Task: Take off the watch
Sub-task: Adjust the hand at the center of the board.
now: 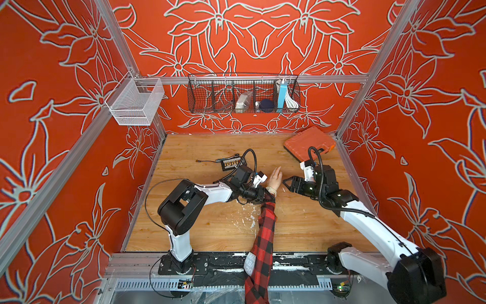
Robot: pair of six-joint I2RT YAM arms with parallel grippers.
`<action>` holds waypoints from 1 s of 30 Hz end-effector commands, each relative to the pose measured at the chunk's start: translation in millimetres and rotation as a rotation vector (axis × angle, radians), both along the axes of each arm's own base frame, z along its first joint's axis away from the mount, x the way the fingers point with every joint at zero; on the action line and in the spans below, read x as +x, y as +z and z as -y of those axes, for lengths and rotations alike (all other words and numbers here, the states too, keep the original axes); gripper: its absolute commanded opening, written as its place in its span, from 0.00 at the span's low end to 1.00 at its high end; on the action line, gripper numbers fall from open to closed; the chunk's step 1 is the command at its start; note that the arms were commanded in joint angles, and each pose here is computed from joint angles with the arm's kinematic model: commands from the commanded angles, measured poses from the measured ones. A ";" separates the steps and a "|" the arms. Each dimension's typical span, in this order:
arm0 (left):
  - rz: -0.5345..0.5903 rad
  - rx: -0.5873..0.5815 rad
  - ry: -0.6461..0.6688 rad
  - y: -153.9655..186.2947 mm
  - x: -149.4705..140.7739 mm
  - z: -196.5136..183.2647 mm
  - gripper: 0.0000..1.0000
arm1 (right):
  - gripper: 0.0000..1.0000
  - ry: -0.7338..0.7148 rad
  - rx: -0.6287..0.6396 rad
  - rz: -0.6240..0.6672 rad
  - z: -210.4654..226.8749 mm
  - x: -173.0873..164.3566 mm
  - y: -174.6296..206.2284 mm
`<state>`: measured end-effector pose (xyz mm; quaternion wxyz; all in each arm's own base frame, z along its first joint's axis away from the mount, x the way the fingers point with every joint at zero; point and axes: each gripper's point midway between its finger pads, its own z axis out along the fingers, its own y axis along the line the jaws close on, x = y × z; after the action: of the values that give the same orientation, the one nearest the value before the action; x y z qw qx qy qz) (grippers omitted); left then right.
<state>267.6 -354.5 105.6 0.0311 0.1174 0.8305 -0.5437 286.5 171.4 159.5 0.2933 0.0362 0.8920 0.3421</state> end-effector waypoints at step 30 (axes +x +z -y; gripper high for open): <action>0.119 -0.108 -0.025 41.3 11.1 14.3 0.39 | 0.27 -0.093 -0.068 -0.218 -48.6 33.1 -36.1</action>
<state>269.2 -361.0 108.4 0.0269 0.1223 0.8223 -0.5551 314.5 225.3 120.9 0.1967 0.1063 0.9209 0.3193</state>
